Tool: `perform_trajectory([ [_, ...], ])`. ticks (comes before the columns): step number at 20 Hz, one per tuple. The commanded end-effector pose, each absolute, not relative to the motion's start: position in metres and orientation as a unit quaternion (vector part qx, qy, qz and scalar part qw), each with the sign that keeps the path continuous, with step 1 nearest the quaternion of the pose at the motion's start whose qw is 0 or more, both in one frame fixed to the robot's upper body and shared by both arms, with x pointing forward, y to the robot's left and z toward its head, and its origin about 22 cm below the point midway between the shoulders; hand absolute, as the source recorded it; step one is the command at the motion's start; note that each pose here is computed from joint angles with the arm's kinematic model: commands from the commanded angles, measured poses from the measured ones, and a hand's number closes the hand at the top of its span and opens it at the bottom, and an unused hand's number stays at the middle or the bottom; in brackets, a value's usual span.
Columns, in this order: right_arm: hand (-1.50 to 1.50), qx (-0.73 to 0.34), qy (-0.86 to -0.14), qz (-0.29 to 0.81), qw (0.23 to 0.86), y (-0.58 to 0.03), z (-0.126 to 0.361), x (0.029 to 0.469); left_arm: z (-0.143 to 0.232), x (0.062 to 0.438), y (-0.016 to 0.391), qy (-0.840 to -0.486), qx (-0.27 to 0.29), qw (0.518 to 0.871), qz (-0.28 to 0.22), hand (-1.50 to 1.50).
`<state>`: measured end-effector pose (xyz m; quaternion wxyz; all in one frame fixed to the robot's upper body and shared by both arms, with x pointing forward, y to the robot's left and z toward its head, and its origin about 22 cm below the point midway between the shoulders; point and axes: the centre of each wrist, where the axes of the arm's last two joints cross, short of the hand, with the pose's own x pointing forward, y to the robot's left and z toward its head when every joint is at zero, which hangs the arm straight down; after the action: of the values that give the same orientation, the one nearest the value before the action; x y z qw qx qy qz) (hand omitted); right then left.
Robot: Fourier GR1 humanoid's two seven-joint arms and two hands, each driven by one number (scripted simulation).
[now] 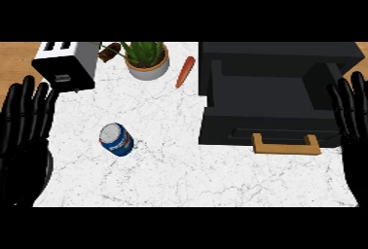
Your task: Pick up the can, place it into the drawer and close the drawer
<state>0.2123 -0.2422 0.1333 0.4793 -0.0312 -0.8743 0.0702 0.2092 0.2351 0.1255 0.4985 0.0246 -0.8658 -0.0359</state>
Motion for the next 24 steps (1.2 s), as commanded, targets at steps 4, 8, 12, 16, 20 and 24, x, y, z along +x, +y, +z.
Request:
perform_trajectory([
  [4, -1.5, -0.004, -0.869, 0.066, 0.49, -0.245, 0.137, 0.202, 0.126, 0.216, 0.23, -0.861, 0.059, 0.505, -0.003, -1.5],
  [8, -1.5, -0.081, -0.785, -0.03, 0.613, -0.257, 0.1, 0.203, 0.09, 0.208, 0.246, -0.753, 0.136, 0.642, 0.042, -1.5],
  [12, -1.5, -0.085, -0.773, -0.039, 0.627, -0.272, 0.098, 0.189, 0.115, 0.199, 0.223, -0.739, 0.139, 0.657, 0.056, -1.5],
  [16, -1.5, -0.1, -0.772, -0.038, 0.627, -0.303, 0.107, 0.165, 0.134, 0.178, 0.223, -0.738, 0.128, 0.661, 0.047, -1.5],
  [20, -1.5, -0.096, -0.775, -0.038, 0.624, -0.306, 0.09, 0.162, 0.153, 0.164, 0.224, -0.736, 0.138, 0.661, 0.045, -1.5],
  [24, -1.5, -0.095, -0.777, -0.043, 0.621, -0.319, 0.09, 0.144, 0.167, 0.15, 0.222, -0.739, 0.142, 0.657, 0.044, -1.5],
])
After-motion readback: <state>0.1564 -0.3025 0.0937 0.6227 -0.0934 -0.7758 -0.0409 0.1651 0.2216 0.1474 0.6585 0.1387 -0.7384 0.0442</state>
